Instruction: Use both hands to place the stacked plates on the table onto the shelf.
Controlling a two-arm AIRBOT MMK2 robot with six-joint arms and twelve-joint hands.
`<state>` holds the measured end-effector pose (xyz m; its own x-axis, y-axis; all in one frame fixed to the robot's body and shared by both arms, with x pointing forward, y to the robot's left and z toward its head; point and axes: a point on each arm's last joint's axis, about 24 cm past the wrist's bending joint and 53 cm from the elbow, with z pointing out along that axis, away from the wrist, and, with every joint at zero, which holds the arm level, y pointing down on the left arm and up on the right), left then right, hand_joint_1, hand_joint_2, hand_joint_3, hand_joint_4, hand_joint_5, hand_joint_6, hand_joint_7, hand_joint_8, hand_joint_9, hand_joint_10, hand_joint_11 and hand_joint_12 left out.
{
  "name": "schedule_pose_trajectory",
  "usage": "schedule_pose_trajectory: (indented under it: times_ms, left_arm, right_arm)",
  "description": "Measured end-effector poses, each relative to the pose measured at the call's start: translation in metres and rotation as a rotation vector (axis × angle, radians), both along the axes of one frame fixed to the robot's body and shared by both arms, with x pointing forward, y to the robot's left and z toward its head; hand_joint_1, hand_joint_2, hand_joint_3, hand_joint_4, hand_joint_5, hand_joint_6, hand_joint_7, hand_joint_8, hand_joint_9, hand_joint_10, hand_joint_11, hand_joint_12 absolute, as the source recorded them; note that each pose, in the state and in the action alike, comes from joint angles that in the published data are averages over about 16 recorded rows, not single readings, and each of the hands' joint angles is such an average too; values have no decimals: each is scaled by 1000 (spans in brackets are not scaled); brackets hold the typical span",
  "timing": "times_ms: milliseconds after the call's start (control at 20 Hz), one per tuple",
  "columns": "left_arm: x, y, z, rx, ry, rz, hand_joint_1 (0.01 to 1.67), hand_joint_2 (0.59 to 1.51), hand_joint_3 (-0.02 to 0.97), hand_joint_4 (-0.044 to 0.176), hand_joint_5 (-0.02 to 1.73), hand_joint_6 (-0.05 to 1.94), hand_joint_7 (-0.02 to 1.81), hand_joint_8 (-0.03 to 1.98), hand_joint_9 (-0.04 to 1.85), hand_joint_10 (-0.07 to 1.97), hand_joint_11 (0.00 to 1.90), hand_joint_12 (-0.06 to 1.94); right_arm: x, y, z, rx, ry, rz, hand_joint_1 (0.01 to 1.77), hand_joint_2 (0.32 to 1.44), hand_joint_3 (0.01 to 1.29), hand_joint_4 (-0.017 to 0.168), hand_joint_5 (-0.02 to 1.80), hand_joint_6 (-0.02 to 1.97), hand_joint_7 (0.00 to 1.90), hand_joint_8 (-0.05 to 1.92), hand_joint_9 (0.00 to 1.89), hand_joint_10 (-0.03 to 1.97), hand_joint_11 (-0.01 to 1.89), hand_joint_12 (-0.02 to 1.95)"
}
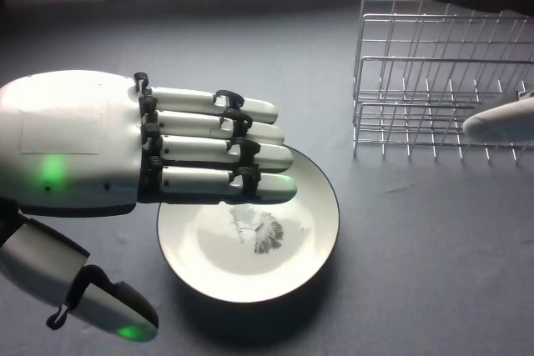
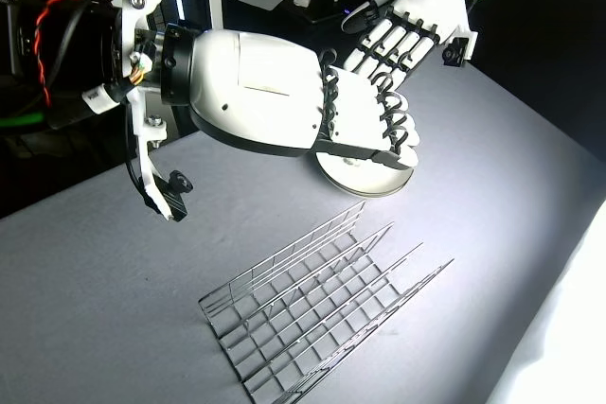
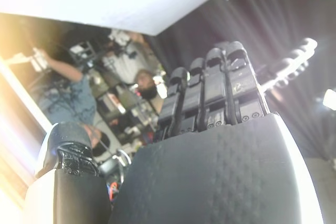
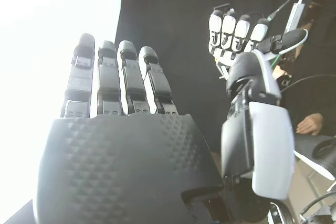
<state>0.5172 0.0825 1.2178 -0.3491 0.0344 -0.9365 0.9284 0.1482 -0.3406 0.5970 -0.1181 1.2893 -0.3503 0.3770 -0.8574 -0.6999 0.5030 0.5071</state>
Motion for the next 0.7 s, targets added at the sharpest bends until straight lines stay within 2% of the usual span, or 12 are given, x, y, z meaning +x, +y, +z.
schedule_pose_trajectory:
  times_ms: [100,350,700]
  left_arm:
    - [-1,0,1,5,1,-14,26,1105,9,3,19,10,16,2,19,17,16,3]
    - [-6,0,0,38,-16,-68,23,1104,6,2,20,10,18,2,22,16,15,4]
    - [-12,3,-19,151,-50,-157,21,1103,6,2,22,9,20,2,23,16,15,4]
  right_arm:
    - [1,-1,-3,-8,4,-2,318,1093,21,-4,39,22,37,13,36,17,21,196]
    - [1,-2,-11,-28,16,-3,398,1054,16,-3,16,22,20,14,22,17,21,180]
    - [5,-2,-21,-48,31,-6,550,1017,16,-4,13,22,21,14,19,17,20,189]
